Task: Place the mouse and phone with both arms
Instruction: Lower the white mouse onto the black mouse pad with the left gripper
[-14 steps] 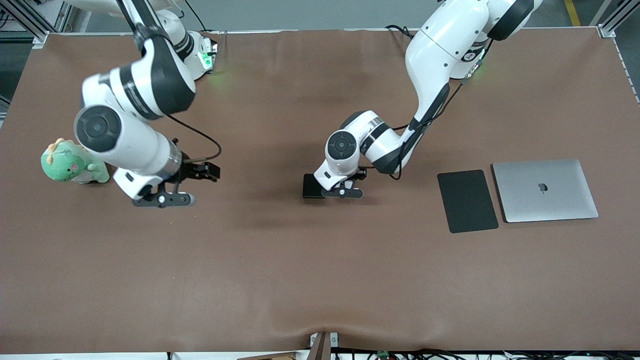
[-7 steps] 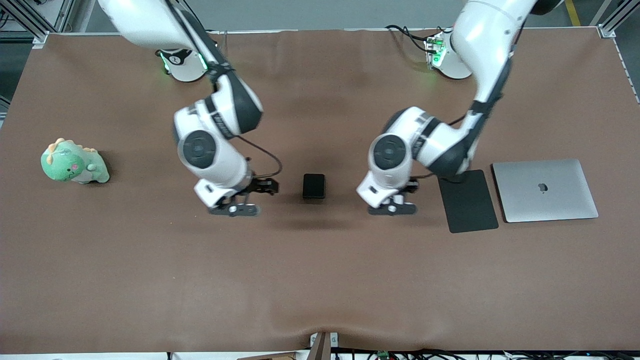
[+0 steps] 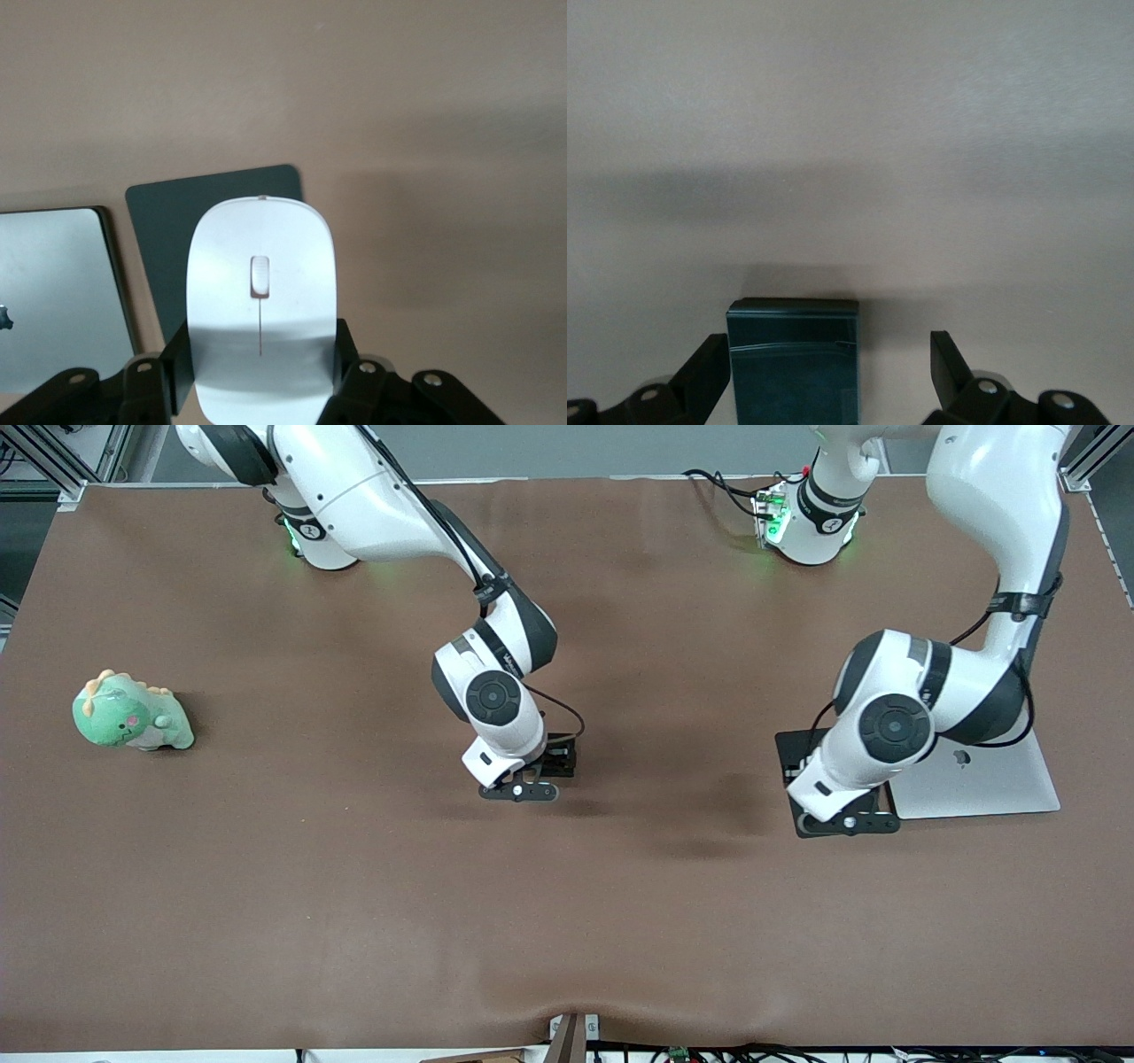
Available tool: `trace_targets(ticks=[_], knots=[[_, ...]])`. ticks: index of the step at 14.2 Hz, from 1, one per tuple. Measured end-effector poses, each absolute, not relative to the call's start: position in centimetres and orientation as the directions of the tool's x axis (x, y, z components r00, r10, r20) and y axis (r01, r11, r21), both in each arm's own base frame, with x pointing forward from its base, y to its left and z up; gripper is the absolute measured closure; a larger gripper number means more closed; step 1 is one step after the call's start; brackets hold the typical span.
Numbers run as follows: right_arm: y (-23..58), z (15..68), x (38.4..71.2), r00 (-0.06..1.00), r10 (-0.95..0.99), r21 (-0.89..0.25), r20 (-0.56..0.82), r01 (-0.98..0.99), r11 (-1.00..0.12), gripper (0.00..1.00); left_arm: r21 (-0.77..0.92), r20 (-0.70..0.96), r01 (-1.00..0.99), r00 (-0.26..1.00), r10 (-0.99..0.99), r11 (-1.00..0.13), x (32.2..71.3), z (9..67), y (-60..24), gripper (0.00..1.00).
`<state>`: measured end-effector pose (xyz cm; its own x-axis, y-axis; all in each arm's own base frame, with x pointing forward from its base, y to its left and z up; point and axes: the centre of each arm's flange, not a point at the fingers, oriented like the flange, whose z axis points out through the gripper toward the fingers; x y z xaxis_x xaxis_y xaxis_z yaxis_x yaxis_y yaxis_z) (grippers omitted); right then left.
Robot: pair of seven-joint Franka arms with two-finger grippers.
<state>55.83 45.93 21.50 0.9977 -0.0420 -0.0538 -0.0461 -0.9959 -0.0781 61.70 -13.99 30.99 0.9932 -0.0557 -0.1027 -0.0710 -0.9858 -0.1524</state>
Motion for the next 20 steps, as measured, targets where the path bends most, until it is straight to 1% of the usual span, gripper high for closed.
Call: trace_targets(ticks=[3,6,9,12,15,20], knots=[[48.2,20.1,54.5,0.998,-0.005,-0.072,-0.057,-0.009,-0.997,0.0,-0.116,-0.091,-0.094,0.992,-0.084,-0.989,60.9,28.5,-9.5,0.38],[49.8,18.7,53.3,0.998,0.026,-0.064,-0.053,0.023,-0.998,0.0,-0.081,-0.068,-0.104,0.993,-0.099,-0.991,59.2,25.0,-6.9,0.38],[49.8,18.7,53.4,0.998,0.031,-0.06,-0.046,0.028,-0.998,0.0,-0.067,-0.076,-0.095,0.993,-0.09,-0.993,58.0,22.9,-4.9,0.38],[49.7,18.7,53.6,0.999,0.038,-0.049,-0.037,0.036,-0.998,0.0,-0.058,-0.079,-0.088,0.993,-0.083,-0.994,57.0,21.7,-4.7,0.38],[49.5,18.7,53.8,0.999,0.036,-0.045,-0.033,0.035,-0.998,0.0,-0.042,-0.071,-0.079,0.995,-0.076,-0.996,56.7,20.8,-4.9,0.38],[49.1,18.8,54.2,0.999,0.03,-0.041,-0.028,0.029,-0.999,0.0,-0.009,-0.07,-0.058,0.996,-0.058,-0.998,56.5,17.7,-4.2,0.38]])
